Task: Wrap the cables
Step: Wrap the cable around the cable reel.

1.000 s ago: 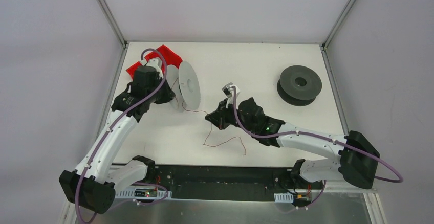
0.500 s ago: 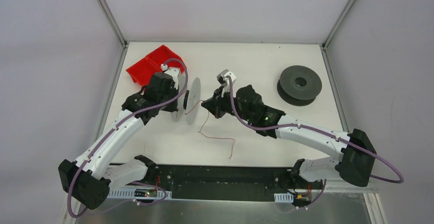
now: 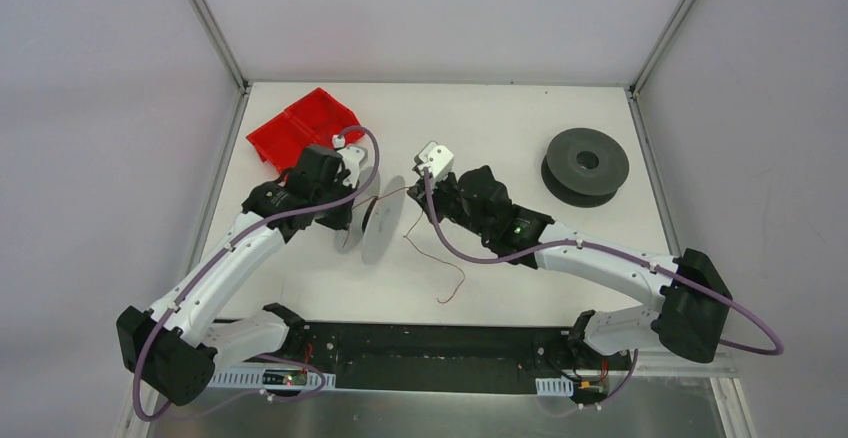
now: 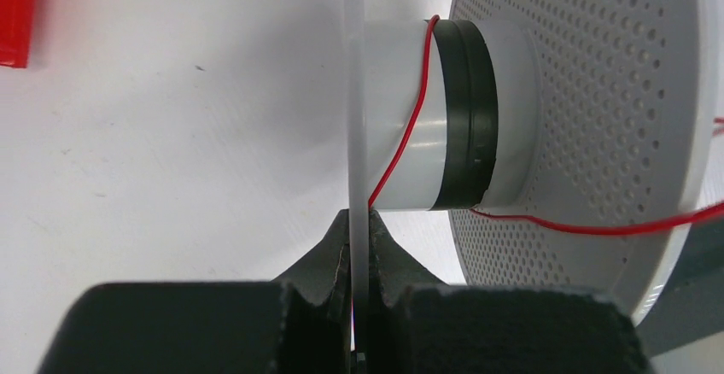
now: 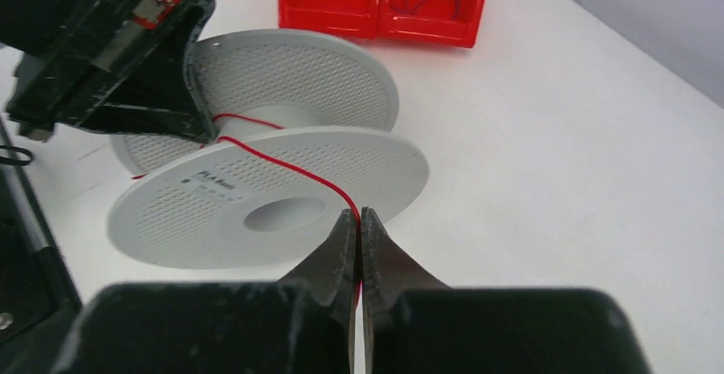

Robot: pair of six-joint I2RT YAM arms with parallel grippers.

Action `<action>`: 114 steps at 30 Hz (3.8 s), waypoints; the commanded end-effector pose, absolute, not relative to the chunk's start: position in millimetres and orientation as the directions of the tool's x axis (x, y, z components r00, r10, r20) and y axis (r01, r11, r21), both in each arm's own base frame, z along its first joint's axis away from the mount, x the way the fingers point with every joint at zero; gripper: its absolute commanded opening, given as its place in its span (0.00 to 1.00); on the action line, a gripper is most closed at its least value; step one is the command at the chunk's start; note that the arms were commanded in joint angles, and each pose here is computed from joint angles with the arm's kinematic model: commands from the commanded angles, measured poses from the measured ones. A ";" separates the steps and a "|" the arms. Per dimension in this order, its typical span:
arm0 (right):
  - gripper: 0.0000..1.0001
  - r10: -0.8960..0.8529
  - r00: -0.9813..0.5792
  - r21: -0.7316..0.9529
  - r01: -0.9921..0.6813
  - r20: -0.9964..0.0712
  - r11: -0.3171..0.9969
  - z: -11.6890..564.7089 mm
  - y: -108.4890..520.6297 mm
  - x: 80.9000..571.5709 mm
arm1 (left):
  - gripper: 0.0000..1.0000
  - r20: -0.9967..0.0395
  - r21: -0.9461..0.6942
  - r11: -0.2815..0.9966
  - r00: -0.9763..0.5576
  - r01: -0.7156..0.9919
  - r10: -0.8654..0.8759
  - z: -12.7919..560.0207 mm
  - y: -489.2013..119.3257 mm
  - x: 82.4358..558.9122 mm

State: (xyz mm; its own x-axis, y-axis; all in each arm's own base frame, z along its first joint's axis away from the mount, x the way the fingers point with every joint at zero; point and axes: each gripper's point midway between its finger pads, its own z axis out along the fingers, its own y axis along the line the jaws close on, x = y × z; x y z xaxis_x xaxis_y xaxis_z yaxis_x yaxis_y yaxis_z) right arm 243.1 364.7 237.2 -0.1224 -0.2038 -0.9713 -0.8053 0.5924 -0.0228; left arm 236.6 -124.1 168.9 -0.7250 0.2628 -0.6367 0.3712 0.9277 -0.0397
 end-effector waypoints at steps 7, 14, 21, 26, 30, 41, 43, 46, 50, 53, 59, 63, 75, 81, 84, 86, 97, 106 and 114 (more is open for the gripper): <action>0.00 -0.235 0.028 -0.183 -0.717 -0.972 0.673 249.4 343.4 278.2 | 0.00 -0.653 -0.195 0.788 -0.677 0.583 0.339 201.6 -165.2 213.1; 0.00 -0.242 -0.081 -0.112 -0.717 -0.967 0.688 222.8 332.1 271.4 | 0.00 -0.696 -0.205 0.774 -0.645 0.599 0.315 221.0 -163.2 204.7; 0.01 -0.178 -0.152 -0.019 -0.707 -0.972 0.707 208.0 318.0 258.6 | 0.00 -0.712 -0.226 0.781 -0.646 0.582 0.275 239.6 -160.9 198.6; 0.09 -0.138 -0.178 0.051 -0.773 -0.974 0.633 197.7 325.8 239.1 | 0.00 -0.725 -0.265 0.759 -0.642 0.595 0.250 250.3 -167.1 193.5; 0.15 -0.082 -0.199 0.110 -0.788 -0.977 0.606 194.8 330.7 231.7 | 0.00 -0.722 -0.281 0.758 -0.650 0.588 0.236 253.2 -169.3 193.5; 0.24 -0.030 -0.258 0.197 -0.803 -0.966 0.562 183.3 335.9 223.2 | 0.00 -0.740 -0.285 0.772 -0.642 0.568 0.199 264.9 -168.7 197.0; 0.26 -0.017 -0.263 0.207 -0.798 -0.965 0.566 180.9 329.7 222.3 | 0.00 -0.747 -0.281 0.783 -0.638 0.556 0.185 268.4 -166.9 199.0; 0.33 -0.010 -0.259 0.206 -0.788 -0.966 0.580 169.8 318.7 222.3 | 0.00 -0.758 -0.270 0.795 -0.629 0.543 0.172 272.9 -164.5 201.8; 0.47 -0.023 -0.252 0.196 -0.803 -0.967 0.562 154.3 311.6 214.9 | 0.00 -0.754 -0.269 0.807 -0.636 0.526 0.163 270.6 -162.7 203.8; 0.55 -0.059 -0.238 0.176 -0.845 -0.970 0.506 141.1 314.9 204.3 | 0.00 -0.755 -0.273 0.811 -0.638 0.517 0.153 270.8 -162.6 204.9; 0.64 -0.060 -0.210 0.166 -0.889 -0.976 0.426 122.6 332.6 199.9 | 0.00 -0.767 -0.282 0.825 -0.632 0.490 0.113 277.2 -161.5 208.7; 0.65 -0.067 -0.217 0.169 -0.890 -0.974 0.423 107.5 343.0 206.1 | 0.00 -0.768 -0.303 0.829 -0.636 0.471 0.081 281.2 -162.5 210.2; 0.58 -0.139 -0.330 0.205 -0.812 -0.934 0.547 54.7 355.7 227.6 | 0.00 -0.780 -0.348 0.858 -0.624 0.377 -0.043 295.4 -156.3 222.3; 0.44 -0.115 -0.374 0.253 -0.794 -0.920 0.553 39.8 360.4 218.6 | 0.00 -0.812 -0.347 0.897 -0.566 0.273 -0.142 304.7 -138.3 237.8; 0.28 -0.081 -0.376 0.267 -0.779 -0.923 0.567 35.5 361.8 213.8 | 0.00 -0.818 -0.376 0.897 -0.539 0.232 -0.204 309.7 -133.4 243.3; 0.16 -0.062 -0.398 0.297 -0.771 -0.915 0.563 31.4 365.0 206.9 | 0.00 -0.825 -0.409 0.882 -0.508 0.233 -0.249 316.0 -134.4 246.1; 0.06 -0.098 -0.387 0.287 -0.810 -0.917 0.511 58.1 390.3 166.9 | 0.00 -0.785 -0.558 0.822 -0.394 0.116 -0.478 323.1 -116.2 267.3; 0.00 -0.206 -0.280 0.146 -0.855 -0.938 0.498 97.6 417.4 137.3 | 0.00 -0.761 -0.604 0.797 -0.292 -0.005 -0.579 313.6 -93.3 277.2; 0.00 -0.195 -0.241 0.120 -0.866 -0.951 0.485 137.9 419.1 131.7 | 0.00 -0.821 -0.498 0.867 -0.322 -0.003 -0.472 295.2 -88.9 282.7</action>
State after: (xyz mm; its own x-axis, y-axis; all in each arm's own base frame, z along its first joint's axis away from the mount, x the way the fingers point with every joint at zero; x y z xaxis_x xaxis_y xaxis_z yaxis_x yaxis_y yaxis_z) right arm 124.6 417.7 105.7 -0.2828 -0.1992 -0.9383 -0.8716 0.4618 0.1646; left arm 268.1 -92.9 268.0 -0.4215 -0.5005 -0.7562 -0.0656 0.8485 -0.5251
